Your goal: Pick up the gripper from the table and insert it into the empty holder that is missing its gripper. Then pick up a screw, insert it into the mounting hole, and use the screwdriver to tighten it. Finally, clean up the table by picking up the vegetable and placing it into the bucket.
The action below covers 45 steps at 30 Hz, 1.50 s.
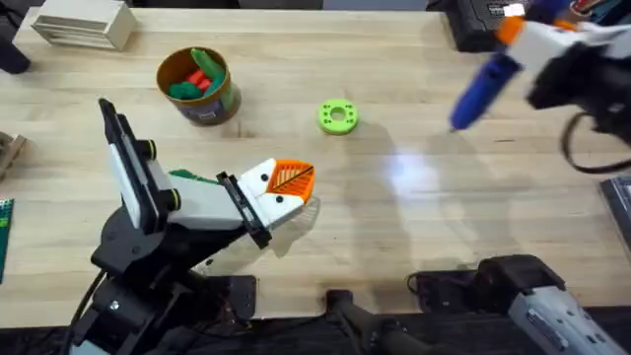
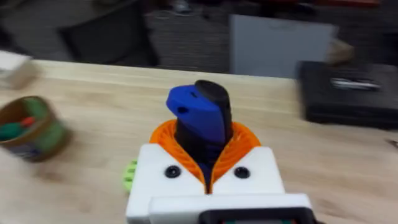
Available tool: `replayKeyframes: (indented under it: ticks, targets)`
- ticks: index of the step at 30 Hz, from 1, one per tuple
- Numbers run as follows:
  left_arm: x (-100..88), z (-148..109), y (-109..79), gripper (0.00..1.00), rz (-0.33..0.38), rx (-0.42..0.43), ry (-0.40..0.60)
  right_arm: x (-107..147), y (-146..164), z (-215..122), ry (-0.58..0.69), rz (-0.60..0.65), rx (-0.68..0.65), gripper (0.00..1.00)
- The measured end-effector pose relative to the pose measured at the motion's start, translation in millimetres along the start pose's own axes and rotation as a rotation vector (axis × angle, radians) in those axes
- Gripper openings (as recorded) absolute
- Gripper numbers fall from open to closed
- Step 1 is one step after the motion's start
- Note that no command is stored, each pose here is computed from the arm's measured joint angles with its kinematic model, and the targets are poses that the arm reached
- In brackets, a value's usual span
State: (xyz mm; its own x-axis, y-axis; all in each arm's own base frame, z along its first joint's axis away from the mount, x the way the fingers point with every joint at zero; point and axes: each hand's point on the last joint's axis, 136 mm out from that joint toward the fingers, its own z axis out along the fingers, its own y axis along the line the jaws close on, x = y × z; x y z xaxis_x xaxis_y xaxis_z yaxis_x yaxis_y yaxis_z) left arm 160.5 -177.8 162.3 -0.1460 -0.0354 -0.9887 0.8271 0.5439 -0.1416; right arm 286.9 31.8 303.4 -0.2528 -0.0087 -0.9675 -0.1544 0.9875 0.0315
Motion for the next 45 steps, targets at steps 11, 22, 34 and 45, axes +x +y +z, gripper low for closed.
replayKeyframes:
  ticks: [11,22,34,45]
  targets:
    - [0.1,0.0,0.0,0.004,0.000,0.000,0.000,-45.5,161.9,3.1,-0.255,-0.026,-0.552,0.027]
    - [0.0,0.0,0.0,0.004,0.000,0.000,0.000,-45.3,285.2,-38.5,-0.358,-0.028,-0.933,0.027]
    - [0.1,0.0,0.0,0.004,0.000,0.000,0.000,-39.3,296.9,-47.9,-0.345,-0.036,-0.987,0.027]
    - [0.0,0.0,0.0,0.004,0.000,0.000,0.000,-44.2,288.4,-59.9,-0.337,-0.018,-0.994,0.027]
